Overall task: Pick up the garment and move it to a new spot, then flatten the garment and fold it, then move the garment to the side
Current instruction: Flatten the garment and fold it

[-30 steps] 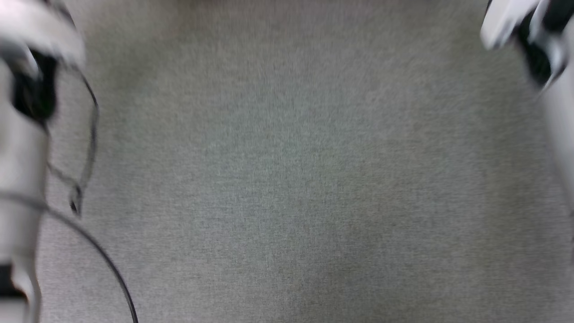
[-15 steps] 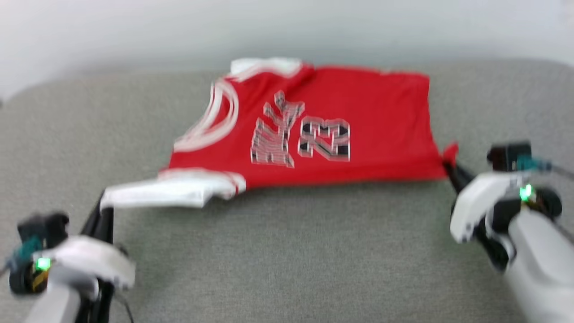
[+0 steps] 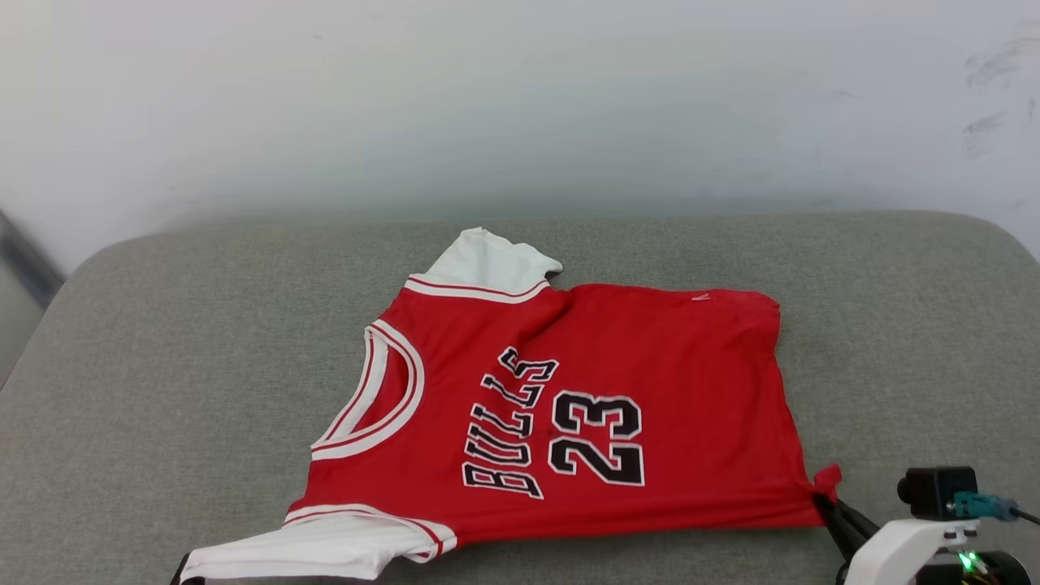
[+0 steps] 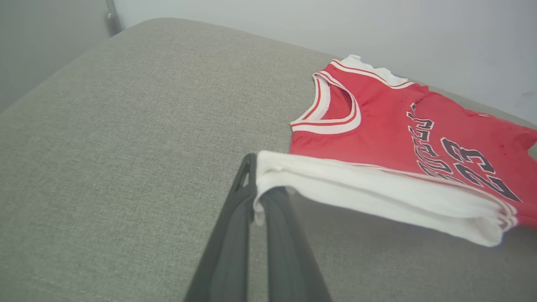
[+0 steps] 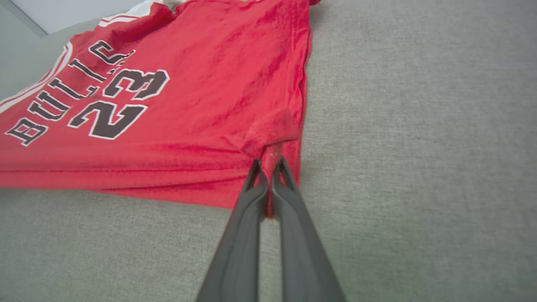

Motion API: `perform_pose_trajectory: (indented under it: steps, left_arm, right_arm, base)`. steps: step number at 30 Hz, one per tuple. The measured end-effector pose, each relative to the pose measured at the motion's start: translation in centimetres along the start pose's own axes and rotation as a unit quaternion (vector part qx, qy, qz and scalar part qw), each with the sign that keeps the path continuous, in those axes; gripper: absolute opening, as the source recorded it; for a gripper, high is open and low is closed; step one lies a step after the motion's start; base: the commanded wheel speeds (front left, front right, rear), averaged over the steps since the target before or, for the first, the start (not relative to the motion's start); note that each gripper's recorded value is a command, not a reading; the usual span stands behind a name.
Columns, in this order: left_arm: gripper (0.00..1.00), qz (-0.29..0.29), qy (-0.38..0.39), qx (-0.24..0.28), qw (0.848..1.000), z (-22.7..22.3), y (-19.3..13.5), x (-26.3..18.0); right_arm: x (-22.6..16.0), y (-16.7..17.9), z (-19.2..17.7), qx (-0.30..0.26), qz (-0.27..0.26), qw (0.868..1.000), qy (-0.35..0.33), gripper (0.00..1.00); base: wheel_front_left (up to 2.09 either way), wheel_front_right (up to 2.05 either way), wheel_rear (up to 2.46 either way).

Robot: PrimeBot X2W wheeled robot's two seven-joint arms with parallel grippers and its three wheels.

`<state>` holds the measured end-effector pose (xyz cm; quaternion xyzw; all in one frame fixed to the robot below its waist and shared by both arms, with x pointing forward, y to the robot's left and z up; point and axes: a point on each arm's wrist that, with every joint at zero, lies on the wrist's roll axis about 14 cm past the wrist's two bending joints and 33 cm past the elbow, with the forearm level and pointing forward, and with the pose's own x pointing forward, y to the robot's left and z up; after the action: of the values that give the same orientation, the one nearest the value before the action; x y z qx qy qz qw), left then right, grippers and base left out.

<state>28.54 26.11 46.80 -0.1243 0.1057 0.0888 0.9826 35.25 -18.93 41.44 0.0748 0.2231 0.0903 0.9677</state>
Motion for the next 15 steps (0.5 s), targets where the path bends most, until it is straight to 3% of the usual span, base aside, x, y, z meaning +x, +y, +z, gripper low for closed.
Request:
perform_pose_trajectory:
  steps: [7,15]
  left_arm:
    - [0.00,-0.021,-0.003,-0.003,1.000,1.1,-1.5,-0.3]
    - [0.00,-0.092,-0.011,0.015,0.996,3.1,-5.6,4.5]
  right_arm:
    - [-1.1,0.1,0.0,0.006,-0.011,1.000,0.003,0.00]
    - [0.8,0.6,1.8,-0.018,-0.012,1.000,0.006,0.00]
  base:
    - [0.00,0.00,0.00]
    - [0.00,0.00,0.00]
